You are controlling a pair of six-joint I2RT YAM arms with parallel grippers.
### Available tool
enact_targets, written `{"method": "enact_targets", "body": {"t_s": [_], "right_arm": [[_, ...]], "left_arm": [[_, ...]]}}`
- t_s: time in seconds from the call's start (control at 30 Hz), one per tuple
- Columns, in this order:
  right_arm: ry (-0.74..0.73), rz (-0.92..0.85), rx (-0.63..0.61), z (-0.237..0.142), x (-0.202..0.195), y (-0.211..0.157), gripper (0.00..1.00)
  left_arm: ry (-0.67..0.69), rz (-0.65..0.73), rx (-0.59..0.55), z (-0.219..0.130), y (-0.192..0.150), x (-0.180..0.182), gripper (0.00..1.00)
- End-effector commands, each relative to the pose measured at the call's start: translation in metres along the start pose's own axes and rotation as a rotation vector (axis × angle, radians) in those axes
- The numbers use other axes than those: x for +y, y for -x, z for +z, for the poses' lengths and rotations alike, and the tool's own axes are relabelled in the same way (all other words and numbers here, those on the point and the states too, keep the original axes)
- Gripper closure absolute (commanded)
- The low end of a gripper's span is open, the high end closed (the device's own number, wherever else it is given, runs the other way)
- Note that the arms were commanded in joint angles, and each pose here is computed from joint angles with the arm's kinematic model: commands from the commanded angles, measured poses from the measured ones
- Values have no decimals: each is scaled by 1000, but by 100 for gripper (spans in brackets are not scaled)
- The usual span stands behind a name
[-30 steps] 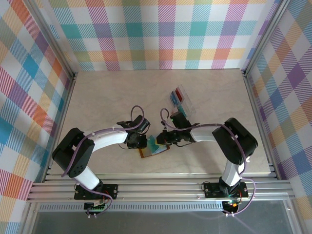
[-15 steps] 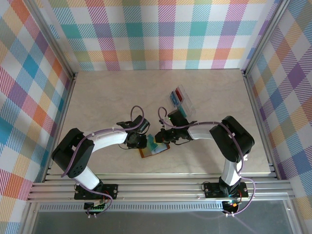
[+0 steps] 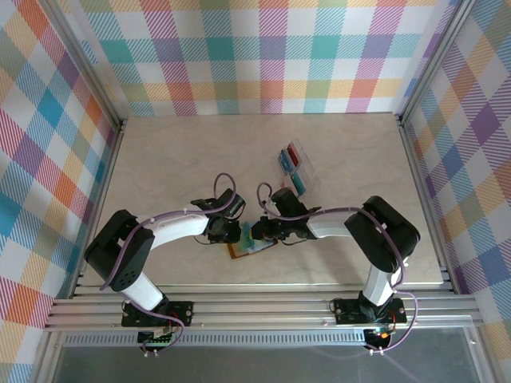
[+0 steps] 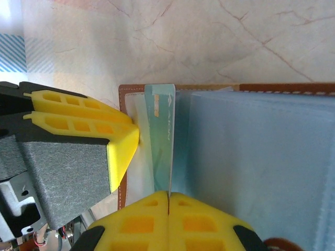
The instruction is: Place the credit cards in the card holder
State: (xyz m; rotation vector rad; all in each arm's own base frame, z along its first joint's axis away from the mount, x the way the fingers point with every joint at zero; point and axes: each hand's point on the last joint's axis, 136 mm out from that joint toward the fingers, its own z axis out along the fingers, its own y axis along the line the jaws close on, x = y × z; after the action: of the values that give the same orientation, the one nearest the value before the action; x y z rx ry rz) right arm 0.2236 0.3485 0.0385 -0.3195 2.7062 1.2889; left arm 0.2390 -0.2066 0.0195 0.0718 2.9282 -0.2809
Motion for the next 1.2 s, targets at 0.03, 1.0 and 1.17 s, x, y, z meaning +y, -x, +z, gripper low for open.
{"method": "enact_targets", "body": {"t_s": [0.03,1.0,1.17], "right_arm": [[7,7,43,14,1,-18,100],[-61,-21,77,10,-14,-28,100],[-63,-37,80,4,-12,-31,100]], "left_arm": [[-40,9,63,6,-17,-5,81],[-55,-65,21,-1,-37,18,100],[4,-83,36,12,-39,27,100]]}}
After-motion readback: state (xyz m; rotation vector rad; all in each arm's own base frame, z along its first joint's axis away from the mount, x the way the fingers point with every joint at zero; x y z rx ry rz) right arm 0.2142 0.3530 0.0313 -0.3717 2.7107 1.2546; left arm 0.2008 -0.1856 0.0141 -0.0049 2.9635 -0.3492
